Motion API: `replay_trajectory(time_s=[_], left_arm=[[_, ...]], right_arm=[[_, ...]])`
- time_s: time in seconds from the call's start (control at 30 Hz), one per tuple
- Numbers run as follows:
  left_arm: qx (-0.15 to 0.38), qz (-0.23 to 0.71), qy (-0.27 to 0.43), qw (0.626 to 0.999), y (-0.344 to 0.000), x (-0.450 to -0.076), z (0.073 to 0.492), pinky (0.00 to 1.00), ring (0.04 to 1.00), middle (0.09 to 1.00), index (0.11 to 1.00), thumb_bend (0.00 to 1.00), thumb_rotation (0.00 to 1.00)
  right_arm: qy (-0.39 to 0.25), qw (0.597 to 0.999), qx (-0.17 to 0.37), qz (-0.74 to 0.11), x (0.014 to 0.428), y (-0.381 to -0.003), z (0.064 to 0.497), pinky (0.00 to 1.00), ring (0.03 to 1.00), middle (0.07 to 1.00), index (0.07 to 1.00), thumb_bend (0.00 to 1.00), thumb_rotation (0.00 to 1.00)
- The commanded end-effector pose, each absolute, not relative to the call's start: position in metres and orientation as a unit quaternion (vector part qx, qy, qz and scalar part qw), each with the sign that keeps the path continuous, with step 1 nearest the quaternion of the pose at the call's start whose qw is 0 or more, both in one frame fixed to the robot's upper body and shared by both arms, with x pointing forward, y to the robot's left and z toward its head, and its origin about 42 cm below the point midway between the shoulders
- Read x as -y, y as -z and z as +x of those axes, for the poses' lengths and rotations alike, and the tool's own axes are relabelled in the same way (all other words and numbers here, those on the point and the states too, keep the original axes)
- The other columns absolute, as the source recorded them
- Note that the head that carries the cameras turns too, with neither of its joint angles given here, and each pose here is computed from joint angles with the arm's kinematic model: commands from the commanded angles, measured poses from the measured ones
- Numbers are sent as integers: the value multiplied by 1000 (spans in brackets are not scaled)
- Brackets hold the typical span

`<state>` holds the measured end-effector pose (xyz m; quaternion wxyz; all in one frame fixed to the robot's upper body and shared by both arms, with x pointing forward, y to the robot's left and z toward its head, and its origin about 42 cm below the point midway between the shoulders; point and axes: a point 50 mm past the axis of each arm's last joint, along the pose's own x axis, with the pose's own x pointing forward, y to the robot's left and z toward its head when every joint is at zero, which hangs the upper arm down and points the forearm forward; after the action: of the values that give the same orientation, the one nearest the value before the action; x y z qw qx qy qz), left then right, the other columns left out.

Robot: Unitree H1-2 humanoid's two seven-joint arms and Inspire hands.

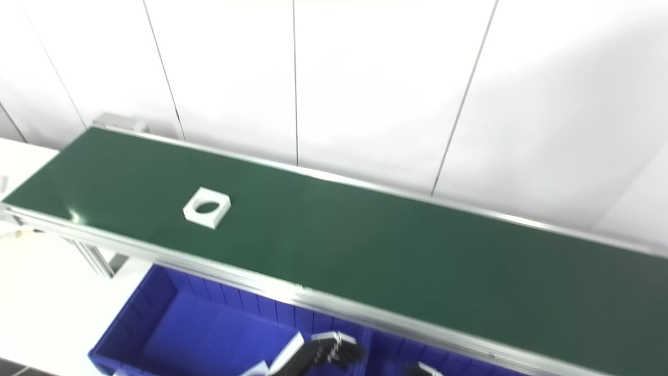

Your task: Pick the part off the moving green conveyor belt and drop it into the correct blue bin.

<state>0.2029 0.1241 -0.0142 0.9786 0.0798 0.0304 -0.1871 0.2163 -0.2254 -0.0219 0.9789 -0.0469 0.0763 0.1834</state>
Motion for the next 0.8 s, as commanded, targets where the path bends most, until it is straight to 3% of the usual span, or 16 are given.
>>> replay_trajectory(time_s=[0.0, 0.6, 0.77], left_arm=[[3, 79, 182, 980, 5, -124, 211, 632, 688, 698, 665, 945, 0], [7, 77, 181, 980, 3, -126, 210, 648, 688, 695, 672, 948, 3], [55, 101, 194, 974, -17, -125, 209, 628, 677, 689, 674, 939, 27]], right_arm=[[-189, 980, -40, -42, 222, 14, 226, 621, 699, 771, 731, 868, 202], [-190, 980, -41, -47, 221, 14, 226, 602, 693, 765, 726, 885, 196], [-189, 980, -42, -51, 222, 15, 226, 601, 692, 767, 730, 884, 209]])
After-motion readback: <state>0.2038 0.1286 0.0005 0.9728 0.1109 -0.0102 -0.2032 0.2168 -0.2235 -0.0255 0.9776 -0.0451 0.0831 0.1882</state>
